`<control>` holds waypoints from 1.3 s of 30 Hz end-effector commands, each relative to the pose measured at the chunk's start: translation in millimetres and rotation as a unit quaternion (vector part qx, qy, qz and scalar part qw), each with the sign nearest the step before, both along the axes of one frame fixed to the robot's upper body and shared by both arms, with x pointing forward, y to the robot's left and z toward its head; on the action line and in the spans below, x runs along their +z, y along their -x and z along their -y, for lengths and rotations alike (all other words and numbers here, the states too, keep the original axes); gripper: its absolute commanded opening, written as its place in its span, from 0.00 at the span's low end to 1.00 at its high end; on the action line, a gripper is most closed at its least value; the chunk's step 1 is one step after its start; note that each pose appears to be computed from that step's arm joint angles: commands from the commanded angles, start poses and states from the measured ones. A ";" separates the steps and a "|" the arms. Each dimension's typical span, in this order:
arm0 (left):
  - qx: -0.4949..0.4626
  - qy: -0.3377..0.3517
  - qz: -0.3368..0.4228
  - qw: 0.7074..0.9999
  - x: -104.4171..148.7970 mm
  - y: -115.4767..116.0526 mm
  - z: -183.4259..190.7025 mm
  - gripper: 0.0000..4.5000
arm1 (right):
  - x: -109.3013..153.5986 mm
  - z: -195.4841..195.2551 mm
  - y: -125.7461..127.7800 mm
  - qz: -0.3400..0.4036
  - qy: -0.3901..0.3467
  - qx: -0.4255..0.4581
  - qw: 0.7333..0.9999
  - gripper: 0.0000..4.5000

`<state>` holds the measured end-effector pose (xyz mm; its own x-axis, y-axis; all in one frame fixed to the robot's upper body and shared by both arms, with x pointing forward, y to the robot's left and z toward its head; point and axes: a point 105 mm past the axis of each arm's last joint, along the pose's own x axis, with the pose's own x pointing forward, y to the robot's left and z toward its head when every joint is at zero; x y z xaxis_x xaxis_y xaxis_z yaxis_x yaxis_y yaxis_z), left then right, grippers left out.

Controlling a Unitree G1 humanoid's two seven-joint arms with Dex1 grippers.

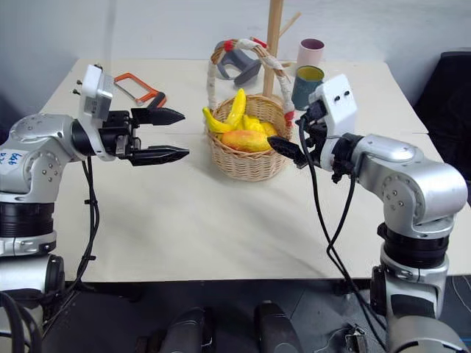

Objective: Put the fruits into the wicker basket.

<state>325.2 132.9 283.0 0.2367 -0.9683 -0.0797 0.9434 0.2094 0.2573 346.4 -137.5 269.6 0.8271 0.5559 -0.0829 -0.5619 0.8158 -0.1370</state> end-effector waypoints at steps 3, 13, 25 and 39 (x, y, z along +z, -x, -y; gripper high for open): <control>-0.009 0.004 0.029 1.000 14.3 1.0 2.4 1.00 | 9.7 -4.6 -31.4 0.030 -0.037 -0.030 0.998 0.93; -0.020 0.016 0.039 0.999 19.4 4.4 11.9 1.00 | -6.1 -12.4 -70.4 0.035 -0.045 -0.050 0.997 0.43; -0.056 0.095 0.024 0.994 38.2 16.7 18.8 1.00 | 23.7 26.3 -19.0 0.117 -0.078 -0.015 0.990 0.03; -0.122 0.091 -0.018 0.988 29.4 19.5 30.3 1.00 | 7.7 192.8 43.9 0.119 0.017 -0.188 0.975 0.03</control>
